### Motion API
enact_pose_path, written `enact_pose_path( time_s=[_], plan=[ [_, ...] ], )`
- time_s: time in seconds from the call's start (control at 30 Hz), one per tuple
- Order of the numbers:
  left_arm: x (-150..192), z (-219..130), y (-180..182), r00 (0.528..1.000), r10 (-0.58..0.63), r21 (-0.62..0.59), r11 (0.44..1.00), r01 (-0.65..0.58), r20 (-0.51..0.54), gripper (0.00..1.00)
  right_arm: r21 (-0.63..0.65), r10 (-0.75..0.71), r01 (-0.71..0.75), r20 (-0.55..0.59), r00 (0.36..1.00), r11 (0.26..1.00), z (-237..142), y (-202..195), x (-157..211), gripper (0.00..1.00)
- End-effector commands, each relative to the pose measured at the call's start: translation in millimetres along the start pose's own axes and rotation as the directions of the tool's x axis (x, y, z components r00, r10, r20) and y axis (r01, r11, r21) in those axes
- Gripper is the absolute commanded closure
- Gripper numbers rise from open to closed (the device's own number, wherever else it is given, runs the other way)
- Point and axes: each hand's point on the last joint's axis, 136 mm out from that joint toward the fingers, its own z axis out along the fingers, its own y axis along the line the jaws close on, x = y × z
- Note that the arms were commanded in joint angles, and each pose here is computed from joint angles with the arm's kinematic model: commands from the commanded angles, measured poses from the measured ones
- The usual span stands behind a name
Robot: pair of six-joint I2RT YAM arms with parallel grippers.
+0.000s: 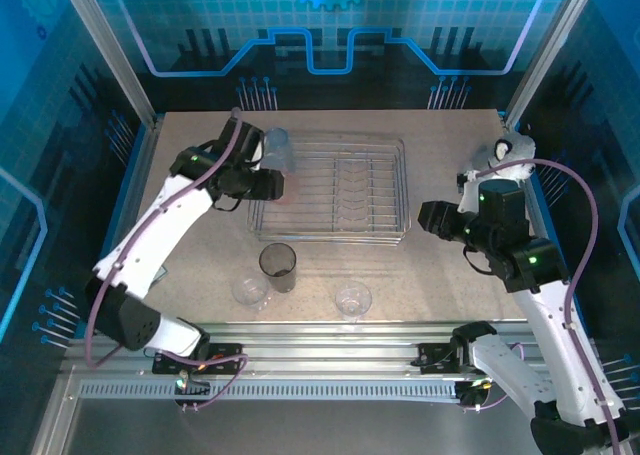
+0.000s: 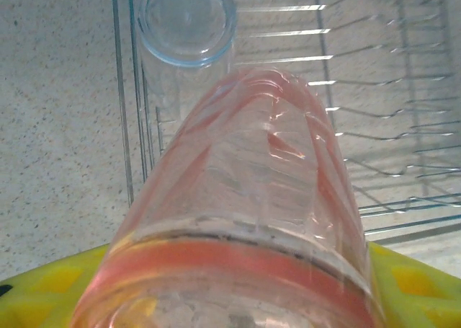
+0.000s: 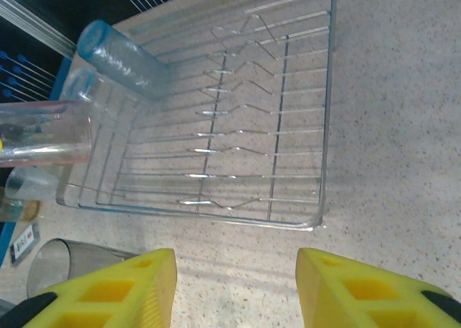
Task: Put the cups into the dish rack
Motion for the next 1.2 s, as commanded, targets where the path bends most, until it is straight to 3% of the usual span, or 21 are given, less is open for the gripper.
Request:
enact_pose_path(
  time_s=[0.0, 0.4, 0.63, 0.93, 1.17],
  plan=[
    [0.4, 2.4, 5.4, 0.996, 0.066, -0.064, 0.996, -0.069, -0.052, 1.00, 0.038, -0.017, 0.018, -0.008, 1.000, 0.999, -0.7, -10.8, 6.4, 0.52],
    [10.8, 51.3, 17.7, 0.962, 0.172, -0.222, 0.950, -0.219, -0.213, 1.00, 0.049, -0.027, 0.029, -0.039, 0.999, 0.998, 8.6, -16.8, 13.4, 0.52],
    [17.8, 80.7, 25.8, 0.940, 0.189, -0.267, 0.926, -0.266, -0.283, 0.92, 0.044, -0.022, 0.024, -0.048, 0.999, 0.999, 10.8, -16.3, 14.5, 0.52],
    [23.8, 101.3, 27.6, 0.926, 0.187, -0.275, 0.919, -0.282, -0.327, 0.64, 0.055, 0.011, -0.007, -0.071, 0.997, 0.998, 13.5, -17.7, 16.7, 0.51],
    [26.7, 100.2, 31.5, 0.928, 0.184, -0.291, 0.914, -0.283, -0.326, 0.29, -0.054, 0.018, -0.027, -0.155, 0.988, 0.998, 20.3, 3.1, 23.7, 0.49]
  ],
)
